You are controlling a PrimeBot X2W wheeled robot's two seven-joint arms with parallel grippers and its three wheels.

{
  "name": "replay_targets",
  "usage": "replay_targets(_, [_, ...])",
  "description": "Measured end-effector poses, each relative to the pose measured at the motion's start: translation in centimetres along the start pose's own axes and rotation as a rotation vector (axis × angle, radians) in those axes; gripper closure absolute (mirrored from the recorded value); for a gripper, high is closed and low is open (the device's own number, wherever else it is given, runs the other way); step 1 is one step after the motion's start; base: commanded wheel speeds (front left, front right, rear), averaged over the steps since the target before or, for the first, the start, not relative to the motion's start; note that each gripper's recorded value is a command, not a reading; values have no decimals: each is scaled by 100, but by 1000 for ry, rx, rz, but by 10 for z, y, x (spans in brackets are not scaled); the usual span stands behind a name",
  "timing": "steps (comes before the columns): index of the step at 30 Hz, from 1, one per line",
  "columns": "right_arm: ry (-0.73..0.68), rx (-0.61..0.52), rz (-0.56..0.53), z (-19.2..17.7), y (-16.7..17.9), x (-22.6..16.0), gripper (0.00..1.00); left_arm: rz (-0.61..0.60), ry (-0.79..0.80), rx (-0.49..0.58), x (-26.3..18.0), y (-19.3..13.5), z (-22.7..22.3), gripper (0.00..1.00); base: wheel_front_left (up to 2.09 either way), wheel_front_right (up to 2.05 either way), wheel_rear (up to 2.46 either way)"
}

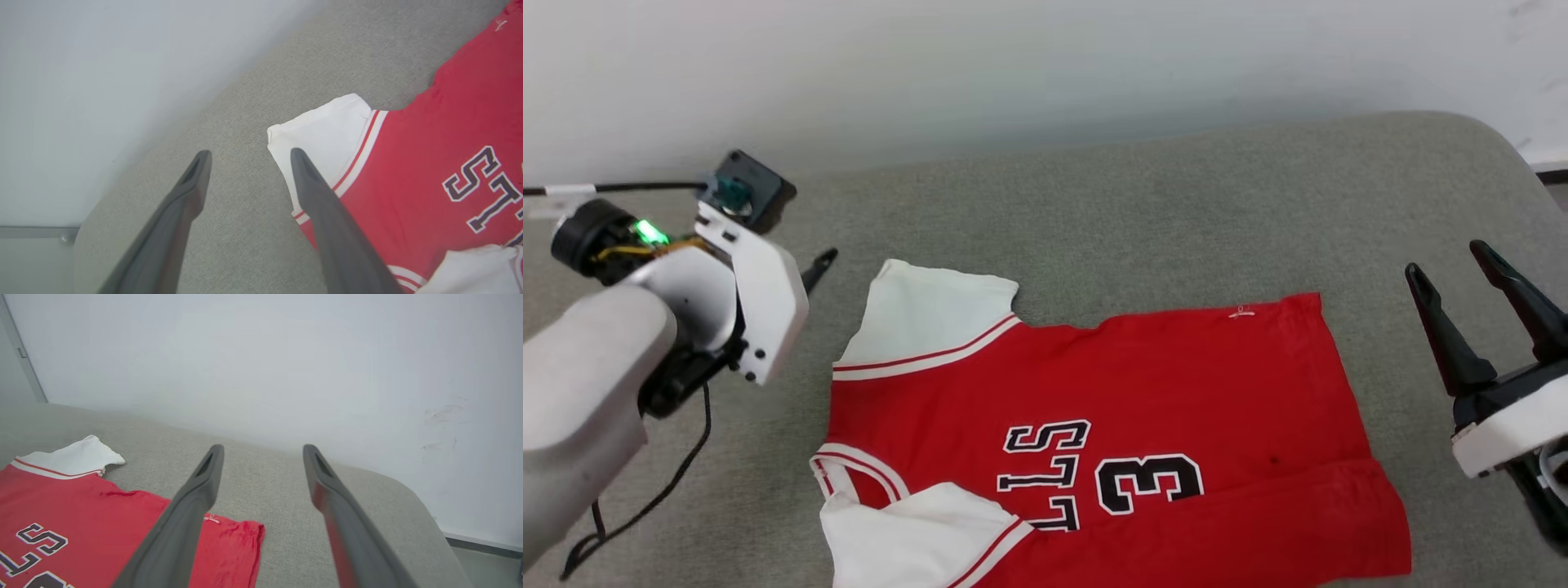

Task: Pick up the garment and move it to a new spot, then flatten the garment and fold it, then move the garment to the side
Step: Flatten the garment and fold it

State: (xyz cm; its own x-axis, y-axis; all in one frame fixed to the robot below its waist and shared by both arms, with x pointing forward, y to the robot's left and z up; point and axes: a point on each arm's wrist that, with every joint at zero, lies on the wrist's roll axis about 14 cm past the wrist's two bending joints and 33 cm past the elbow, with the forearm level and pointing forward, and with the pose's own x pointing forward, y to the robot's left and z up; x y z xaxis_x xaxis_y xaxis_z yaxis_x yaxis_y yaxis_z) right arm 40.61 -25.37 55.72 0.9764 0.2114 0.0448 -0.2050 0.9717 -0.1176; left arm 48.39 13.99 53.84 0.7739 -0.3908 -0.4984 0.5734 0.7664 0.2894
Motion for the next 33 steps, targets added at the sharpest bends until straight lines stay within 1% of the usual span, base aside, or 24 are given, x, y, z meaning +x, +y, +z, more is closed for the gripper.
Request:
replay_targets(4, [-83, 48, -90, 3, 3, -10, 0, -9, 0, 4, 25, 9, 20, 0, 0, 0, 0])
replay_targets(5, [-104, 78, -153, -1, 7, -18, 0, -39, 34, -12, 46, 10, 28, 0, 0, 0, 0])
replay_targets(9, [-86, 115, -201, -14, 14, -23, 0, -72, 164, -22, 74, 12, 20, 0, 0, 0, 0])
replay_targets(14, [-68, 130, -209, -24, 23, -16, 0, -141, 368, -57, 103, 7, -4, 0, 0, 0, 0])
replay_targets(19, [-15, 128, -219, -42, 23, -11, 0, -197, 531, -14, 127, -1, -28, 0, 0, 0, 0])
replay_targets(22, [14, 130, -220, -54, 23, -5, 0, -238, 614, 13, 139, -12, -46, 0, 0, 0, 0])
replay_targets(28, [72, 136, -218, -78, 23, 2, 0, -299, 743, 58, 157, -29, -83, 0, 0, 0, 0])
replay_targets(30, [85, 134, -219, -84, 22, 3, 0, -301, 761, 89, 161, -28, -88, 0, 0, 0, 0])
replay_targets(33, [100, 133, -220, -89, 21, 2, 0, -313, 769, 99, 163, -30, -92, 0, 0, 0, 0])
